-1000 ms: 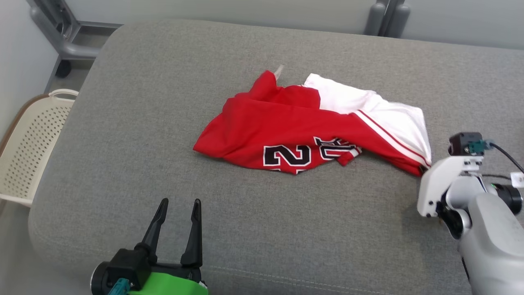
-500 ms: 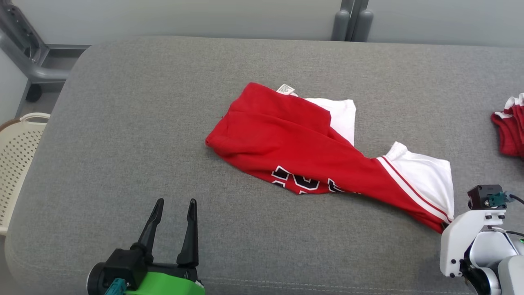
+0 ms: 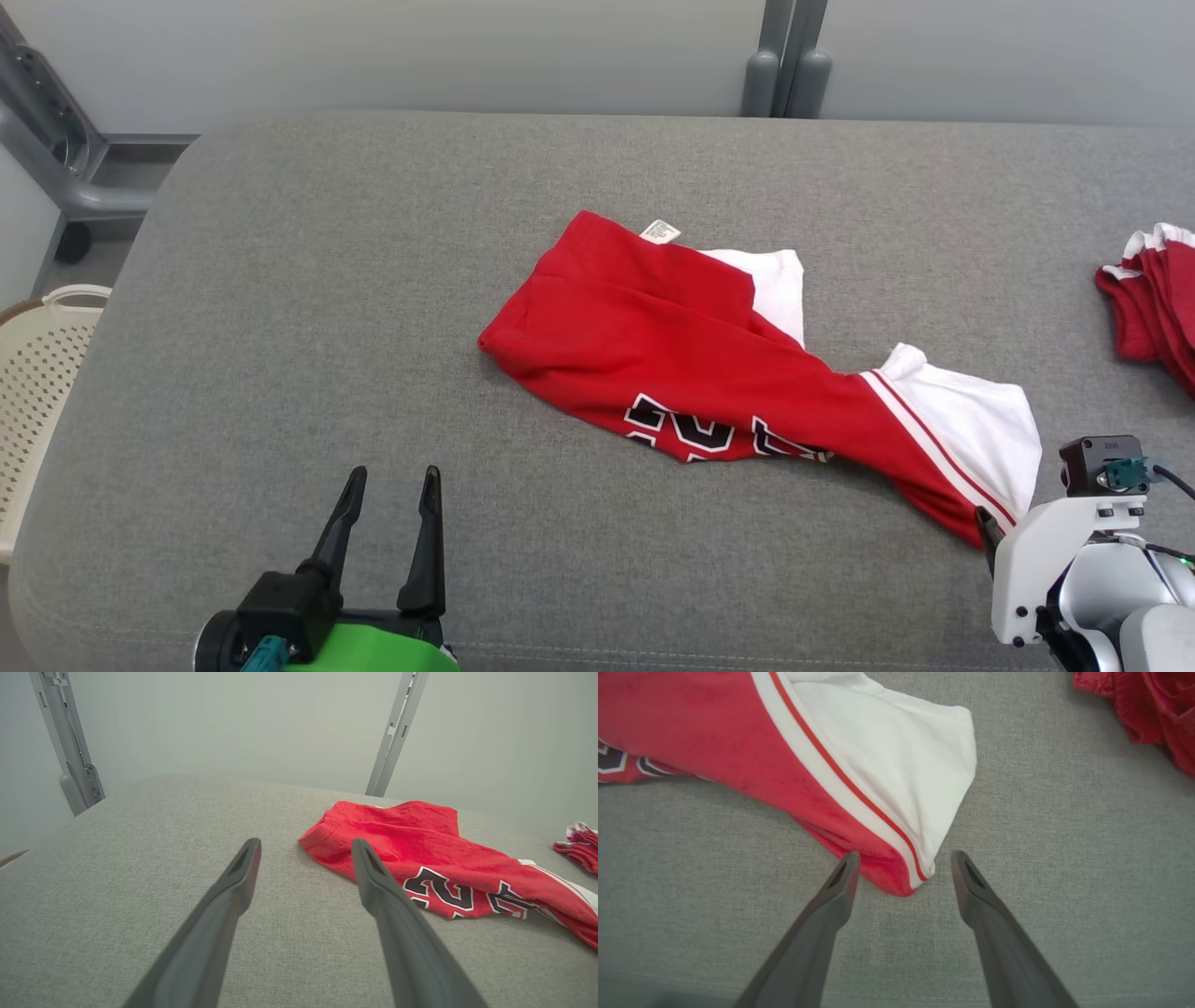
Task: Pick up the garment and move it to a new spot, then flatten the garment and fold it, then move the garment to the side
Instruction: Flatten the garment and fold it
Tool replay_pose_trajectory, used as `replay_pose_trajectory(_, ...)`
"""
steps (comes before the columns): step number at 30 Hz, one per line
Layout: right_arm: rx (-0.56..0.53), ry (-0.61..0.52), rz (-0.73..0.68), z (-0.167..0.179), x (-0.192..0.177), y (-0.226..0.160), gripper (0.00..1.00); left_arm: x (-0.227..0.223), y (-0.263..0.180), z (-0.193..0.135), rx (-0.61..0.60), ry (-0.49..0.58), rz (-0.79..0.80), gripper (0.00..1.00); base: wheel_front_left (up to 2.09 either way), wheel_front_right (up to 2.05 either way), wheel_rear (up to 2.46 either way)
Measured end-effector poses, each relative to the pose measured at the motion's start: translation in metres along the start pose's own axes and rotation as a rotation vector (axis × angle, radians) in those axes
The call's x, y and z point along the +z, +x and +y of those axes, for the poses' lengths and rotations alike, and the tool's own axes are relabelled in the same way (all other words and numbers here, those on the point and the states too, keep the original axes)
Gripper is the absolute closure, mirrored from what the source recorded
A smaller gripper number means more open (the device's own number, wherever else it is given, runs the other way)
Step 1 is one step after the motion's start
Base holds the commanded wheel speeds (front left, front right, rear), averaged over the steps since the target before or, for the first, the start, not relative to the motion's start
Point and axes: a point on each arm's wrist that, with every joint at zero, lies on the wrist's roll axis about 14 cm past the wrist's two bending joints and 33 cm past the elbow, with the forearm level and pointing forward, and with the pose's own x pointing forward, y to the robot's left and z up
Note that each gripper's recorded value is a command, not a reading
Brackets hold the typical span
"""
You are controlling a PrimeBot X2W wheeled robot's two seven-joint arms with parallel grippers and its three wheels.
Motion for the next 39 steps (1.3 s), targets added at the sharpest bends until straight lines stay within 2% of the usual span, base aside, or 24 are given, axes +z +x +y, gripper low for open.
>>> replay_pose_trajectory(18, -0.028, 0.024, -0.535, 0.0, 0.064, -0.052, 0.0, -0.001, -0.009, 0.015, 0.037, 0.028, 0.014, 0.0, 0.0, 0.0, 0.0)
replay_pose_trajectory(23, -0.006, 0.061, -0.622, 0.003, 0.066, -0.063, 0.0, 0.003, -0.009, 0.013, 0.032, 0.03, 0.003, 0.0, 0.0, 0.0, 0.0)
replay_pose_trajectory(31, -0.025, 0.059, -0.743, -0.001, 0.068, -0.083, 0.0, 0.002, -0.015, 0.014, 0.034, 0.043, 0.004, 0.0, 0.0, 0.0, 0.0)
replay_pose_trajectory(39, -0.03, 0.067, -0.757, -0.002, 0.054, -0.089, 0.0, -0.004, -0.025, 0.019, 0.041, 0.064, 0.024, 0.0, 0.0, 0.0, 0.0)
